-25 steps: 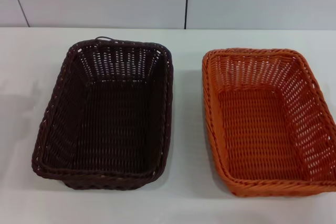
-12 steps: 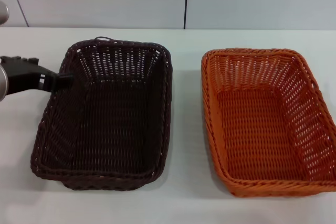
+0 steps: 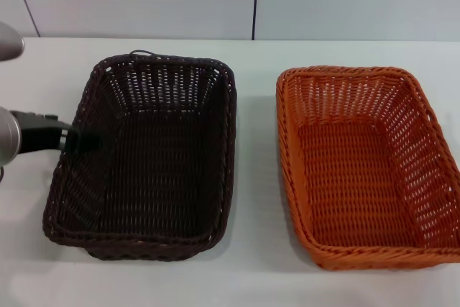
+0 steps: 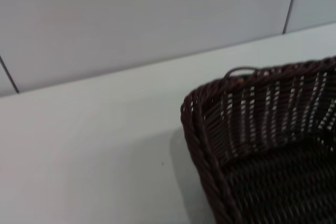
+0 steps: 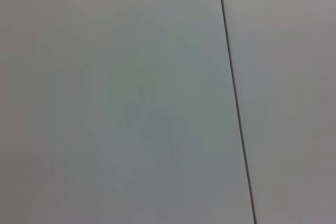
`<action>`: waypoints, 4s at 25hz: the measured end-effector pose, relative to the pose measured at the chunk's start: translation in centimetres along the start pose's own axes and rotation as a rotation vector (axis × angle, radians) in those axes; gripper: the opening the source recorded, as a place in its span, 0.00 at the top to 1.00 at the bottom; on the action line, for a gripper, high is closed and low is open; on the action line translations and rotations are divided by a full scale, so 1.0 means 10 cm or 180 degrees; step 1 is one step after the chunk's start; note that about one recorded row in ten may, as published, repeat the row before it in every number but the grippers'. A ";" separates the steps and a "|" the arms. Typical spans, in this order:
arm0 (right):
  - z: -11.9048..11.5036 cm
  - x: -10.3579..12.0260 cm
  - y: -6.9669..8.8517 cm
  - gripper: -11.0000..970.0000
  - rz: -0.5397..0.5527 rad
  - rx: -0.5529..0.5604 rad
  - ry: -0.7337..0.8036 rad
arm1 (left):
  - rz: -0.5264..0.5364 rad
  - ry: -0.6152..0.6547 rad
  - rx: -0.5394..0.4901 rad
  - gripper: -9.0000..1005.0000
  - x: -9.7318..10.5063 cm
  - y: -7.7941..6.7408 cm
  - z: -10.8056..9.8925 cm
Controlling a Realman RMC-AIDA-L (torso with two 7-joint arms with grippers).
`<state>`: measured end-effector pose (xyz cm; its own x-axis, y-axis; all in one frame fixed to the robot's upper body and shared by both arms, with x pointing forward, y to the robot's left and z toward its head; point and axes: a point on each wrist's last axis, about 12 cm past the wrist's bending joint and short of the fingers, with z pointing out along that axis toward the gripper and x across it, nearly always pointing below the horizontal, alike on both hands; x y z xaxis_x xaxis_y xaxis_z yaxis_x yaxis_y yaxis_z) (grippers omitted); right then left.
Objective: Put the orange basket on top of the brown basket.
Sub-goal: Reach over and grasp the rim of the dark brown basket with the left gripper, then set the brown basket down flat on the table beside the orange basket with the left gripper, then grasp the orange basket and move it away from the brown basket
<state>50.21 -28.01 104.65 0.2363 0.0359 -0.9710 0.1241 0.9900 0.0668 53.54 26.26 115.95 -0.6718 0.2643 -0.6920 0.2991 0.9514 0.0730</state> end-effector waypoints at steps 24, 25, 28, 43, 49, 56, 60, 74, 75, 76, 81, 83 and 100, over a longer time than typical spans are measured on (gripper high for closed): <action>-0.02 0.00 0.01 0.16 -0.0022 -0.0041 -0.0012 | 0.0079 0.0192 0.0024 0.28 0.06 0.05 0.24; -0.02 0.00 0.01 0.16 -0.0022 -0.0043 -0.0014 | 0.0152 0.0177 0.0017 0.31 0.05 0.05 0.22; -0.02 0.00 0.01 0.16 -0.0023 -0.0047 -0.0016 | 0.0258 0.0125 0.0004 0.40 0.02 0.06 0.18; -0.02 -0.01 0.02 0.17 -0.0001 -0.0044 -0.0036 | 0.1034 0.0107 0.0561 0.77 -0.14 0.21 0.03; -0.03 -0.02 0.05 0.17 0.0021 -0.0066 -0.0040 | 0.1664 0.0068 0.0750 0.77 -0.31 0.29 0.00; -0.07 -0.02 0.07 0.17 0.0060 -0.0059 -0.0054 | 0.2106 -0.0059 0.1172 0.78 -0.53 0.18 0.18; -0.08 -0.03 0.09 0.17 0.0067 -0.0077 -0.0059 | 0.2336 -0.0111 0.1302 0.78 -0.66 0.06 0.31; -0.06 -0.04 0.10 0.17 0.0067 -0.0101 -0.0077 | 0.2832 -0.0332 0.1148 0.76 -0.77 -0.20 0.49; -0.05 -0.04 0.10 0.17 0.0067 -0.0103 -0.0078 | 0.2851 -0.0345 0.1141 0.73 -0.78 -0.21 0.49; -0.05 -0.04 0.10 0.17 0.0066 -0.0104 -0.0080 | 0.2881 -0.0380 0.1119 0.71 -0.80 -0.24 0.48; -0.04 -0.04 0.11 0.17 0.0087 -0.0095 -0.0079 | 0.2919 -0.0505 0.1059 0.57 -0.88 -0.28 0.44; -0.03 -0.06 0.13 0.17 0.0130 -0.0092 -0.0098 | 0.2853 -0.1172 0.0639 0.52 -1.10 -0.35 0.21; 0.62 -0.47 0.83 0.17 0.0559 -0.0987 0.0004 | 0.0658 -0.4202 -0.1816 0.26 0.11 -0.41 -0.27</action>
<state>56.07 -20.76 111.17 0.2269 0.2093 -0.9512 -0.2168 0.9630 0.1602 49.71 23.13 116.84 0.5441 0.3662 -0.7549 -0.2051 0.9305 0.3036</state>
